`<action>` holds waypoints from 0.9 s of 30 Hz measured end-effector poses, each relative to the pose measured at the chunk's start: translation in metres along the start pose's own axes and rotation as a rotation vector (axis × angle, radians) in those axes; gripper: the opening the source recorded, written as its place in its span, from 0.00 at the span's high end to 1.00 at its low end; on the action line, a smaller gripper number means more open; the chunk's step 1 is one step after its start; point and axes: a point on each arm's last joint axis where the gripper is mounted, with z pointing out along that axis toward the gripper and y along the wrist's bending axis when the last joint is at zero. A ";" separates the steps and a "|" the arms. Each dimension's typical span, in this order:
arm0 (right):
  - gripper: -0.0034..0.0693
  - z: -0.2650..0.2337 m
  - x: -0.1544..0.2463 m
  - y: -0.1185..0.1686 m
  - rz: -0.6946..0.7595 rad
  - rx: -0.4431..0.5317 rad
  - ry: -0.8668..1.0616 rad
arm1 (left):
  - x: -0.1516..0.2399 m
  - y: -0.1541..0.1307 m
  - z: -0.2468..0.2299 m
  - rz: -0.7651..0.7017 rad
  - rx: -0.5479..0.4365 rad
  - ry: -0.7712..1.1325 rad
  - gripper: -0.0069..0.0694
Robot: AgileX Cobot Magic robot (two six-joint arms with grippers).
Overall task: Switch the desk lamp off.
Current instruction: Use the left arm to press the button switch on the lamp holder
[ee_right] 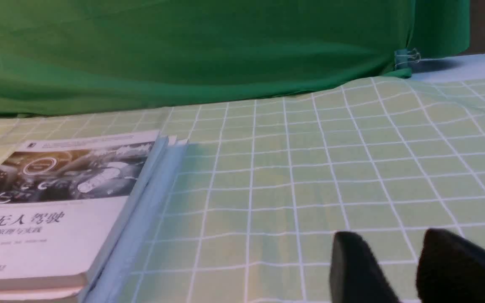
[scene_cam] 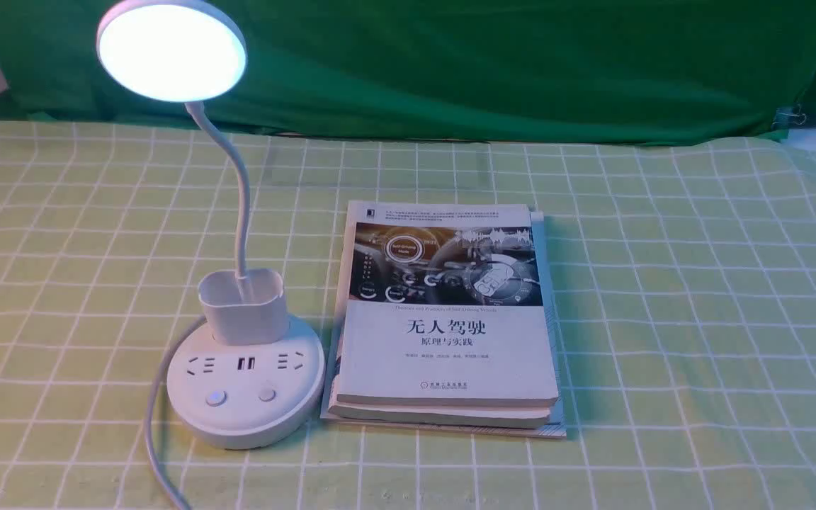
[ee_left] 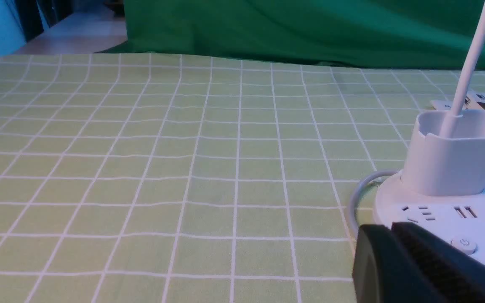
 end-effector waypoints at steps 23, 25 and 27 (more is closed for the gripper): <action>0.63 0.000 0.000 0.000 0.000 0.000 0.000 | -0.027 0.005 -0.004 -0.743 0.061 -0.303 0.90; 0.63 0.000 0.000 0.000 0.001 0.000 0.000 | -0.028 0.004 -0.005 -0.750 0.068 -0.294 0.90; 0.63 0.000 0.000 0.000 0.001 0.000 0.000 | -0.038 0.001 -0.006 -0.739 0.094 -0.232 0.90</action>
